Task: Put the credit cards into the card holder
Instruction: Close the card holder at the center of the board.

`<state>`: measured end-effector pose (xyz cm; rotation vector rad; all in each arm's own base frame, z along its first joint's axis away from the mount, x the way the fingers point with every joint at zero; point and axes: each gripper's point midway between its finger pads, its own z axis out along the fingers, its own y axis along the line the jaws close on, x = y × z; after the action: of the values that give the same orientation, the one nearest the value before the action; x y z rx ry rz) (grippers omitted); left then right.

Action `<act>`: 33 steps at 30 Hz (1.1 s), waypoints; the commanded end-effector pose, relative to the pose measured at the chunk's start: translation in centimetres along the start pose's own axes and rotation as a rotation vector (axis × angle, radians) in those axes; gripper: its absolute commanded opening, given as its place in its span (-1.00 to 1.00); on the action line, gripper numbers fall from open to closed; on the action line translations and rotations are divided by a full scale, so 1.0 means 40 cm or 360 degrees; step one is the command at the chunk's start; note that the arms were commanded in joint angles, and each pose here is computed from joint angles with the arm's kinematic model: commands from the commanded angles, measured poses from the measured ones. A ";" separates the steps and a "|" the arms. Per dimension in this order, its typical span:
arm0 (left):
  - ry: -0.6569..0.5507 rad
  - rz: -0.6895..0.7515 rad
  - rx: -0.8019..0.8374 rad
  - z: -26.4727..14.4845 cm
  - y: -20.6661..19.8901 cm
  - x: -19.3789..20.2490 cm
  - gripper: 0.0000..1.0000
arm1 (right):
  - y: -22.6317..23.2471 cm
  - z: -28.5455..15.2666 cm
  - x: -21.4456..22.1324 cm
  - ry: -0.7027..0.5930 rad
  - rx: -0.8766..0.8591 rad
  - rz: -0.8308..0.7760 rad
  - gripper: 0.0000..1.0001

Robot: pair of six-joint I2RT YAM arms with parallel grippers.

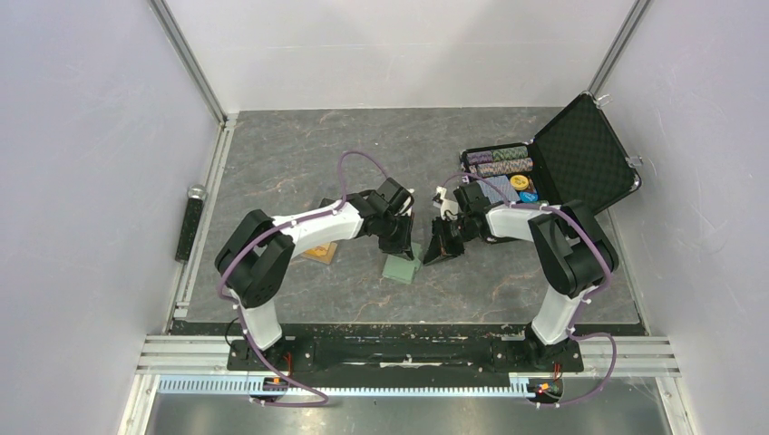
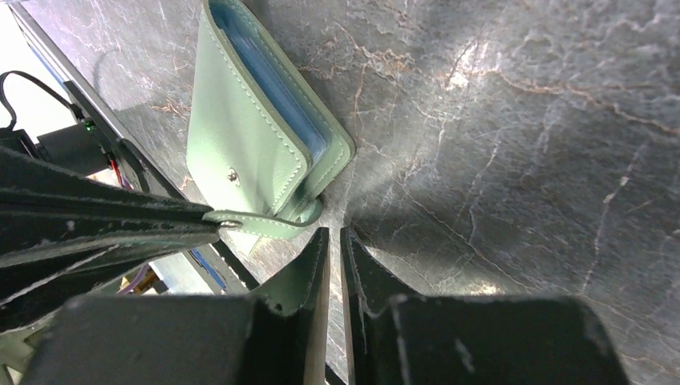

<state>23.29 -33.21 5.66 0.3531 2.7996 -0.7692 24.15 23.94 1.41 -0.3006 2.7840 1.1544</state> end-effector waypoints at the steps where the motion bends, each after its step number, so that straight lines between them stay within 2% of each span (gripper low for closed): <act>1: -0.0001 0.0084 -0.0097 0.004 0.022 -0.007 -0.96 | 0.012 -0.019 -0.008 -0.0042 0.0005 -0.0067 -0.77; 8: 0.0047 0.0084 -0.0086 0.018 0.023 0.011 -0.95 | 0.104 -0.060 -0.122 -0.0214 -0.0104 -0.0209 -0.78; 12: 0.0046 0.0089 -0.0082 0.016 0.020 0.013 -0.96 | 0.117 -0.038 -0.151 -0.0208 -0.0141 -0.0200 -0.79; 21: -0.0024 0.0081 -0.0139 -0.001 0.028 -0.008 -0.96 | 0.026 0.043 -0.089 -0.0050 0.0035 -0.0086 -0.81; 33: -0.0068 0.0080 -0.0214 -0.012 0.046 -0.018 -0.96 | 0.017 0.051 -0.078 -0.0024 0.0057 -0.0092 -0.81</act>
<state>23.25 -31.57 3.62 0.3281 2.8523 -0.6026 27.54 26.85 2.49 -0.3523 2.7143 1.1640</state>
